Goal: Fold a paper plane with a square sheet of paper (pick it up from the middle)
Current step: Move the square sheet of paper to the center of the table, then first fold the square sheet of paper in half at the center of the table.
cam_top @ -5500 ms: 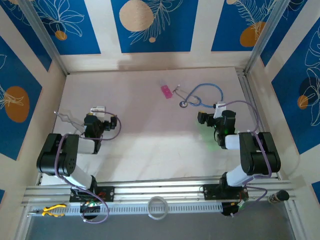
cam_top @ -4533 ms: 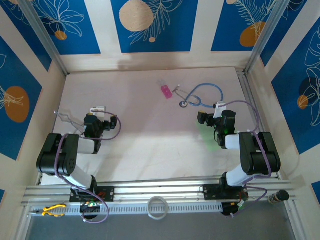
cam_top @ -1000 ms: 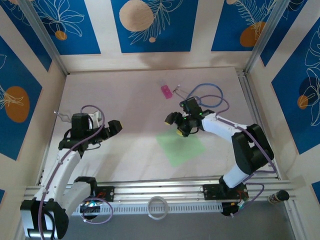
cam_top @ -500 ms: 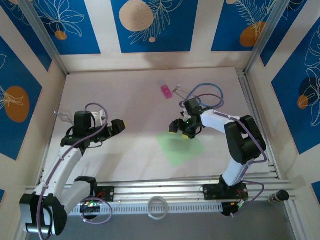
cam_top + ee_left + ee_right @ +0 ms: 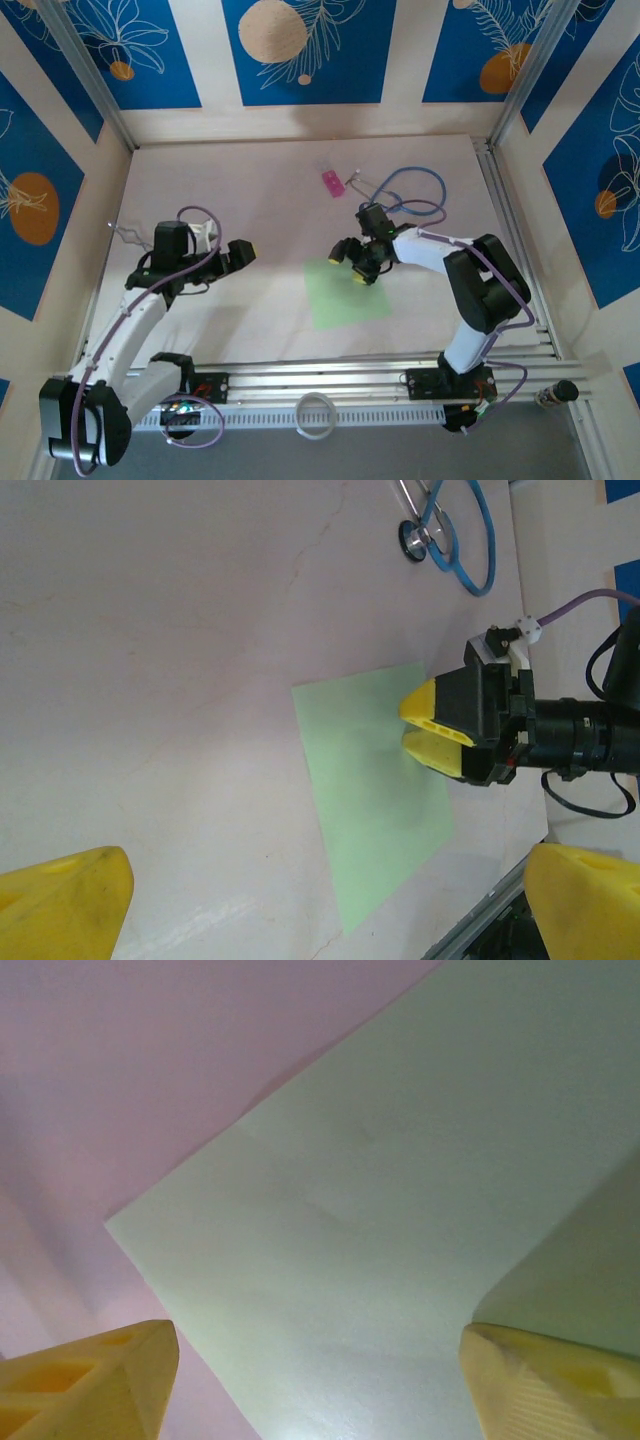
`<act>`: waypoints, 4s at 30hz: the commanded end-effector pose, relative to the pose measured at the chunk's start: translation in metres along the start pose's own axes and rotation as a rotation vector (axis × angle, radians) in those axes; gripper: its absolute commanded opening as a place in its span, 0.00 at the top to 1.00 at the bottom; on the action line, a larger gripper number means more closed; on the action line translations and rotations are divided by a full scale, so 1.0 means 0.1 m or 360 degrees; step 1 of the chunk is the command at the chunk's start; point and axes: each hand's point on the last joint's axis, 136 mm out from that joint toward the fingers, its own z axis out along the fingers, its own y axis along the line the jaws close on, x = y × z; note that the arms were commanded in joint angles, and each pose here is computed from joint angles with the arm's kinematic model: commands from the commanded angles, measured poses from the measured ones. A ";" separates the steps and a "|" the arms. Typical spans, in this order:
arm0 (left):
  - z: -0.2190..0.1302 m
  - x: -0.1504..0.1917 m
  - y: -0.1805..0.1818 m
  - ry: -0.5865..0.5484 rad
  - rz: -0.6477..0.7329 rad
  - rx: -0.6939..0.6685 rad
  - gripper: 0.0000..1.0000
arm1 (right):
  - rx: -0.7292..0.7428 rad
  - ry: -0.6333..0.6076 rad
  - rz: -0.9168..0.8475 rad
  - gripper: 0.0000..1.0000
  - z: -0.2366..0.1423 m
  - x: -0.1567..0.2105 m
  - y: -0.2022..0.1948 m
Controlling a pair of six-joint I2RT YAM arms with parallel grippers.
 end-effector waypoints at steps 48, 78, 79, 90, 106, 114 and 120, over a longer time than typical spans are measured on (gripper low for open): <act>1.51 1.09 -0.18 0.0930 0.0457 -0.1124 0.21 | -0.0105 -0.0600 0.0176 0.16 -1.08 0.04 -0.62; 1.80 1.37 0.15 0.0936 0.0362 -0.1408 0.13 | -0.0209 -0.0422 0.0050 0.12 -0.96 0.12 -0.55; 1.80 1.39 0.17 0.0942 0.0356 -0.1414 0.13 | -0.0208 -0.0423 0.0055 0.12 -0.97 0.12 -0.55; 1.85 1.41 0.13 0.0947 0.0360 -0.1357 0.18 | -0.0198 -0.0415 0.0069 0.12 -0.97 0.13 -0.57; 1.82 1.35 0.06 0.0886 0.0343 -0.1278 0.22 | -0.0192 -0.0409 0.0083 0.12 -0.98 0.13 -0.56; 1.78 1.30 0.03 0.0848 0.0355 -0.1269 0.22 | -0.0193 -0.0407 0.0081 0.12 -0.99 0.13 -0.54; 1.77 1.28 0.02 0.0823 0.0356 -0.1254 0.23 | -0.0189 -0.0399 0.0081 0.12 -0.98 0.14 -0.53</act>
